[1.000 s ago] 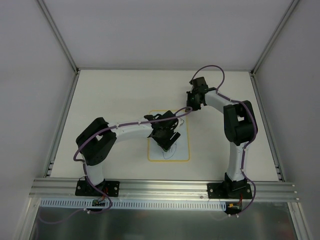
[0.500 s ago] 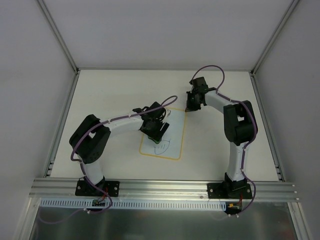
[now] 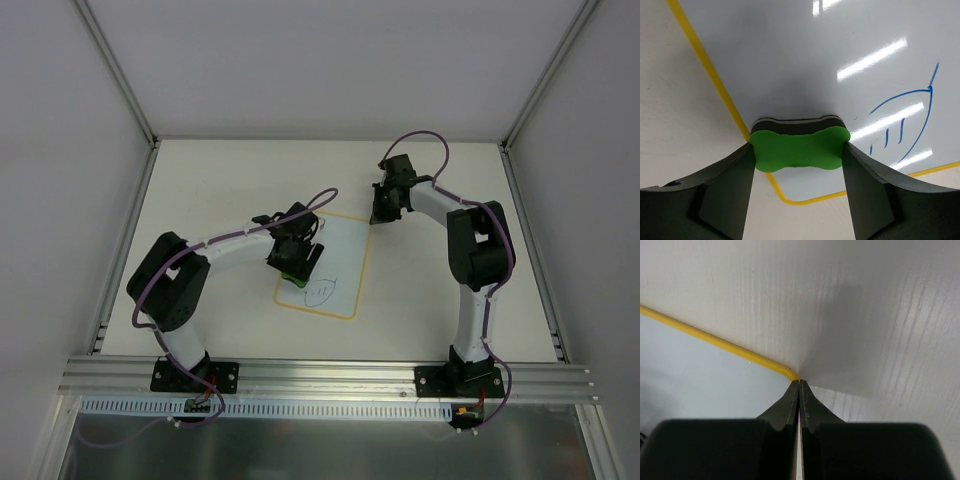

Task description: Erase the whiteboard

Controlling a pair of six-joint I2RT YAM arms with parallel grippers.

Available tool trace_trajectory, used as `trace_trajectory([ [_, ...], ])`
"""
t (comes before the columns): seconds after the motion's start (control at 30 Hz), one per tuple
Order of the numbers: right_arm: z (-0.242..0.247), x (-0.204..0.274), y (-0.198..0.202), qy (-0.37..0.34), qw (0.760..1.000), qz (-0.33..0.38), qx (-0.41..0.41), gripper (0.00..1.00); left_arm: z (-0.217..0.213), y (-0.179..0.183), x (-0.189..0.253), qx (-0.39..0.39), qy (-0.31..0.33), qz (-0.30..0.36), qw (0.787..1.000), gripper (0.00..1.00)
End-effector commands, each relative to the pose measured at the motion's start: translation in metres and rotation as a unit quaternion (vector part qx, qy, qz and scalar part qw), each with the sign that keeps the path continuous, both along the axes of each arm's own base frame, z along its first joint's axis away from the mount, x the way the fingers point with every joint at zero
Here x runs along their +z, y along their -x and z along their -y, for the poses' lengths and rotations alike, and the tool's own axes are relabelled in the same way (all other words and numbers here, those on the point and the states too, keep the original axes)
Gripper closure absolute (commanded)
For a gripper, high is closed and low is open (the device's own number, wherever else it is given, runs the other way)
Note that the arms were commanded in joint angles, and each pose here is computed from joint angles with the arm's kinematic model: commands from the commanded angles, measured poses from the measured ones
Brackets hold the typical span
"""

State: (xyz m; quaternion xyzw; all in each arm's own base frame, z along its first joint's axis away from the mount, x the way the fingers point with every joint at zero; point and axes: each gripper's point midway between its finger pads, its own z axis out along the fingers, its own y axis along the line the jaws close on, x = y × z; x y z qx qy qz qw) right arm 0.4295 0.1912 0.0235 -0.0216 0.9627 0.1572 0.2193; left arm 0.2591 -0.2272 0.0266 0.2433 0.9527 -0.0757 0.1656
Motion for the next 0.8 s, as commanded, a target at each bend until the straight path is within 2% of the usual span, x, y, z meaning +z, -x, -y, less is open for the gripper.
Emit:
trace_trajectory([
  [0.0,0.008,0.000,0.008,0.010,1.000,-0.009,-0.004,1.00,-0.029,-0.002,0.001,0.036,-0.032,-0.009,0.999,0.80],
  [0.1,0.009,0.001,0.008,0.012,1.000,-0.007,-0.005,1.00,-0.021,-0.003,0.009,0.023,-0.013,-0.008,1.000,0.80],
  [0.3,0.008,0.001,0.008,0.008,1.000,-0.007,-0.005,1.00,0.002,0.018,0.019,-0.063,-0.009,0.009,0.998,0.79],
  [0.5,0.007,0.001,0.007,0.006,1.000,-0.006,-0.006,1.00,0.011,0.042,0.000,-0.087,-0.007,-0.036,0.995,0.79],
  [0.77,0.007,0.001,0.007,0.005,1.000,-0.006,-0.007,1.00,0.065,0.035,-0.008,-0.127,-0.004,-0.034,0.991,0.79],
])
